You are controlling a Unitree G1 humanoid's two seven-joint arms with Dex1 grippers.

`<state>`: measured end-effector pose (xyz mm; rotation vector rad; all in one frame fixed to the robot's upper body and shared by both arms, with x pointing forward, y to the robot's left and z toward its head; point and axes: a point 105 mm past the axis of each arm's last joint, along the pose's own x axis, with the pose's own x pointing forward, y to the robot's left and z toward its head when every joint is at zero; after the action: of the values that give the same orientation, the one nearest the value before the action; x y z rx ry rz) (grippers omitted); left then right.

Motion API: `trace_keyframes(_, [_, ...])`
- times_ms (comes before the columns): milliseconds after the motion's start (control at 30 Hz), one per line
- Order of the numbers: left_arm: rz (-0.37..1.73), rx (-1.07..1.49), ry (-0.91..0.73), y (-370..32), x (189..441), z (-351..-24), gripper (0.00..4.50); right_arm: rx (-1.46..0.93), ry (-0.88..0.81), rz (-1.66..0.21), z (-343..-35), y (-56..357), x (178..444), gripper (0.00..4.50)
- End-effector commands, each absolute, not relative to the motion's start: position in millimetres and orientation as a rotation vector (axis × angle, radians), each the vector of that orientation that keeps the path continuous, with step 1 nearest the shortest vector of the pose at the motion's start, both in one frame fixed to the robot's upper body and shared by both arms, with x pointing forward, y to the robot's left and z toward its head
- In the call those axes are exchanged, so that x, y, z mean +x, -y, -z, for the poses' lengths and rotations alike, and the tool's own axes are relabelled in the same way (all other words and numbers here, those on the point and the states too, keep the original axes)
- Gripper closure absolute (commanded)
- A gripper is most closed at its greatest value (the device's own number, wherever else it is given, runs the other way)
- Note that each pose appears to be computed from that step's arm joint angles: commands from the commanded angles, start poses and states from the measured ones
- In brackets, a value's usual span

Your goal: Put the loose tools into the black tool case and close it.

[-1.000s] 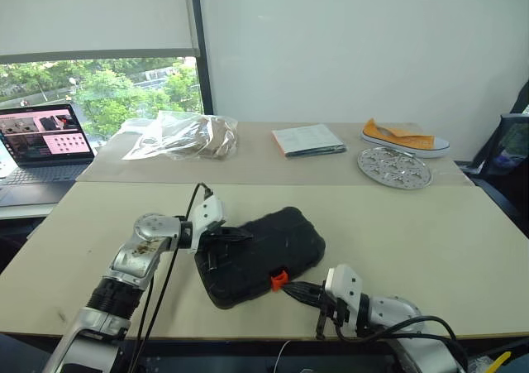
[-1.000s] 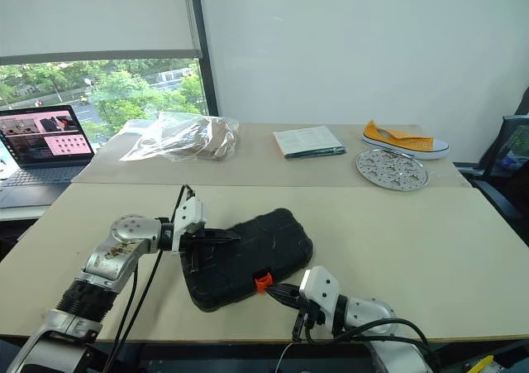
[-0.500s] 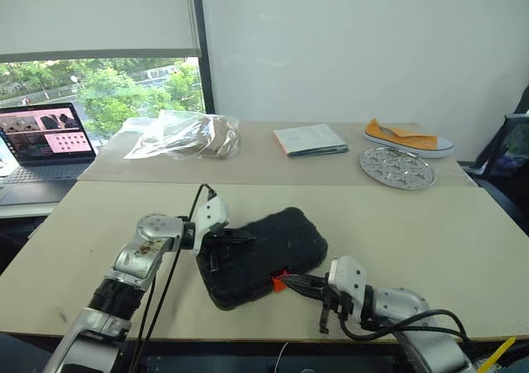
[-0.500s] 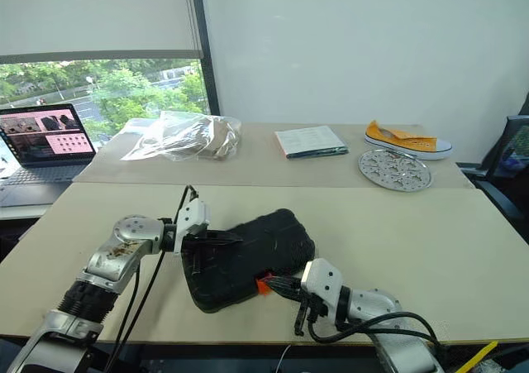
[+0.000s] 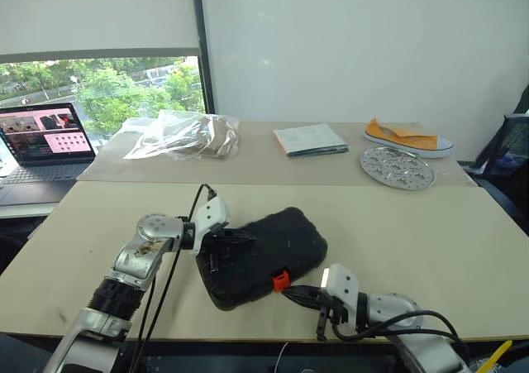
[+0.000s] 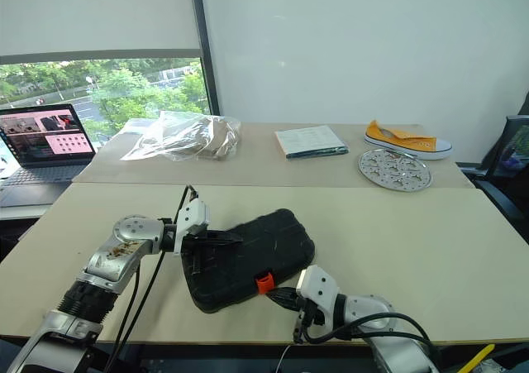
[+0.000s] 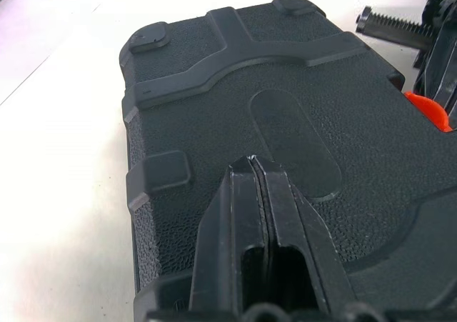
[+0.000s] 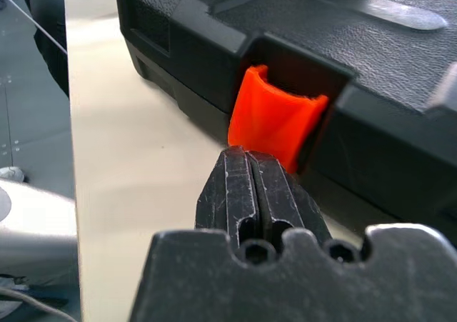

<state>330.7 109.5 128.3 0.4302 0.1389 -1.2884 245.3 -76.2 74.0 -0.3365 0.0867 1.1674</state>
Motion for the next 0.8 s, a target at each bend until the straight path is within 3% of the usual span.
trace_keyframes(33, [1.274, 0.421, -0.26, -116, 329, -103, 4.46, -0.348, -0.005, -1.154, -87, 70, 255, 4.5])
trace_keyframes(233, [1.272, 0.417, -0.268, -116, 329, -100, 4.46, -0.33, 0.036, -1.161, -96, 63, 258, 4.5])
trace_keyframes(500, [1.269, 0.418, -0.28, -117, 328, -98, 4.46, -0.333, -0.004, -1.203, -97, 73, 244, 4.5])
trace_keyframes(800, [1.267, 0.421, -0.277, -117, 329, -99, 4.46, -0.373, 0.001, -1.177, -94, 70, 255, 4.5])
